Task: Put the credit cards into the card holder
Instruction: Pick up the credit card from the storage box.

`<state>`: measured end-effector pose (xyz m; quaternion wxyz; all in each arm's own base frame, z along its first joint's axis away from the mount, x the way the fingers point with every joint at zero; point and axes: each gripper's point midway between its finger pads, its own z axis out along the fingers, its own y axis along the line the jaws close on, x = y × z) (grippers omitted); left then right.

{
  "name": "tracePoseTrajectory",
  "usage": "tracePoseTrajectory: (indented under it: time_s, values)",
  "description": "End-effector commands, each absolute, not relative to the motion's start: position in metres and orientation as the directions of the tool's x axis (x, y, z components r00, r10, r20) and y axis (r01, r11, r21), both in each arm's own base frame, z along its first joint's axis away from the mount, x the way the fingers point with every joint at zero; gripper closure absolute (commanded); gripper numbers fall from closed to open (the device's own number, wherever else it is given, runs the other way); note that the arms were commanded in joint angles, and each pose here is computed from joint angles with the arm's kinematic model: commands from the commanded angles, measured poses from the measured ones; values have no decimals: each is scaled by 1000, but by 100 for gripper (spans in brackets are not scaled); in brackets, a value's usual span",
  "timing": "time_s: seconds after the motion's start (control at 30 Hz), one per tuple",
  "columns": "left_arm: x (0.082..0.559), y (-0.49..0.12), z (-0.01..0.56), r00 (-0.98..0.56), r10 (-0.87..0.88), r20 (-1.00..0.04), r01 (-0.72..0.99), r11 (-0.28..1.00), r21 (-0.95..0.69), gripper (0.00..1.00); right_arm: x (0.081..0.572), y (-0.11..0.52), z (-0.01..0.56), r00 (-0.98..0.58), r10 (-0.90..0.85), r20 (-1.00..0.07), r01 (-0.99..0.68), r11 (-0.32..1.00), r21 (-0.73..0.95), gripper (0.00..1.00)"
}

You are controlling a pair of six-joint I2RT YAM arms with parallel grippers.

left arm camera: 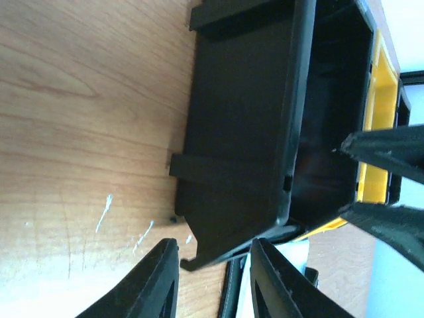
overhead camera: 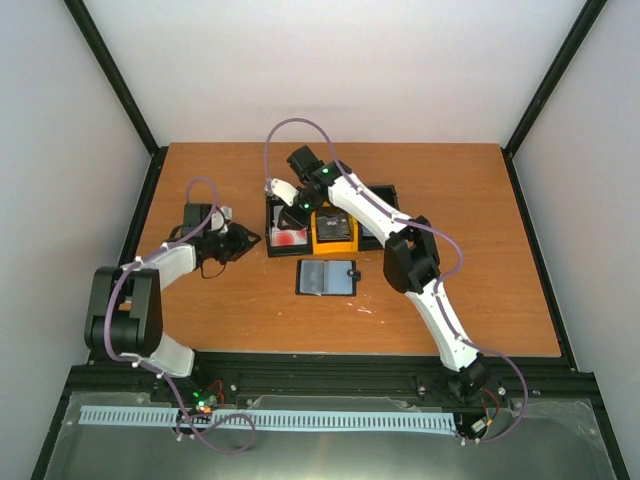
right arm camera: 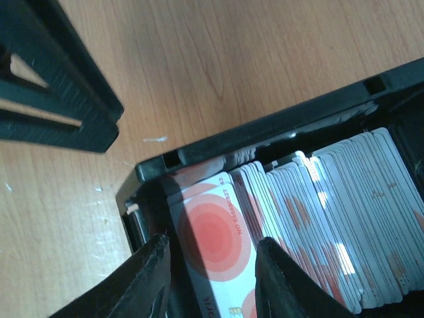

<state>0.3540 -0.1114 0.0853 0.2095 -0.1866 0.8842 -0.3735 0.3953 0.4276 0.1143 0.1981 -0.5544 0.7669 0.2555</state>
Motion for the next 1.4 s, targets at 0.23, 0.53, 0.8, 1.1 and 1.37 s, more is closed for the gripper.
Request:
tracePoseTrajectory:
  time_s: [0.23, 0.53, 0.8, 1.1, 1.37]
  values:
    - [392, -127, 99, -870, -427, -247, -65, 596, -800, 63, 404, 429, 84, -112, -851, -514, -991, 134, -7, 66]
    - [388, -139, 89, -903, -387, -186, -61, 544, -837, 74, 392, 430, 70, -79, -865, -495, -997, 76, 26, 71]
    - [377, -143, 93, -911, -374, -172, -54, 521, -852, 82, 388, 427, 50, -63, -899, -433, -998, 66, 9, 73]
    - [372, -143, 91, -912, -378, -161, -63, 515, -855, 84, 405, 429, 53, -92, -896, -435, -989, 132, -61, 66]
    - [373, -142, 92, -909, -381, -170, -59, 521, -851, 84, 400, 424, 37, -98, -917, -386, -990, 128, -52, 63]
